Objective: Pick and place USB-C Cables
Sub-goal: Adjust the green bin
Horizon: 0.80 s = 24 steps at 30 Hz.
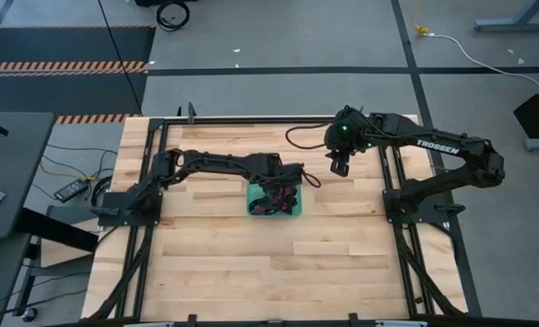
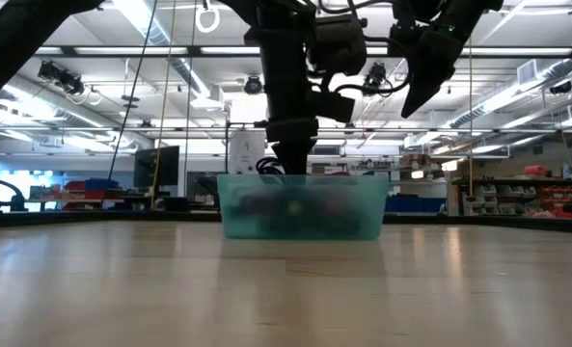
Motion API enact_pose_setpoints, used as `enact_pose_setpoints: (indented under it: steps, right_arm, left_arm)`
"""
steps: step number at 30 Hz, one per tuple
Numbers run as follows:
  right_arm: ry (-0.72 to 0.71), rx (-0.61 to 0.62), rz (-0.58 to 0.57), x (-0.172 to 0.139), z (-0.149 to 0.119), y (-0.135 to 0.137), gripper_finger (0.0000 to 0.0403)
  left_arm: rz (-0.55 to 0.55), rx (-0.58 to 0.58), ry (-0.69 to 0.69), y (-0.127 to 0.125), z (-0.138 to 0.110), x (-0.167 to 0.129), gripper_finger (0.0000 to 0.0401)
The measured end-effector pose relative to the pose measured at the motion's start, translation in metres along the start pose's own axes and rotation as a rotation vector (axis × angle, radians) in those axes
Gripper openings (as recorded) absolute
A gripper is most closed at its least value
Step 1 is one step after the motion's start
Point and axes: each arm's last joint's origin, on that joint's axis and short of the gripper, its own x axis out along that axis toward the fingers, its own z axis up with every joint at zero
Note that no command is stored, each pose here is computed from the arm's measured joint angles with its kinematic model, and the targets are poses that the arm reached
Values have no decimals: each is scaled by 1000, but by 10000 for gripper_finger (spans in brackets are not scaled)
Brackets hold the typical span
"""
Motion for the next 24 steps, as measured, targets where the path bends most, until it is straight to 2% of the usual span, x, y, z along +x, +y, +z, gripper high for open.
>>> enact_pose_setpoints:
  steps: [24]
  right_arm:
    - [-32,-8,-3,0,3,0,130]
  left_arm:
    - [9,-6,-3,3,0,1,43]
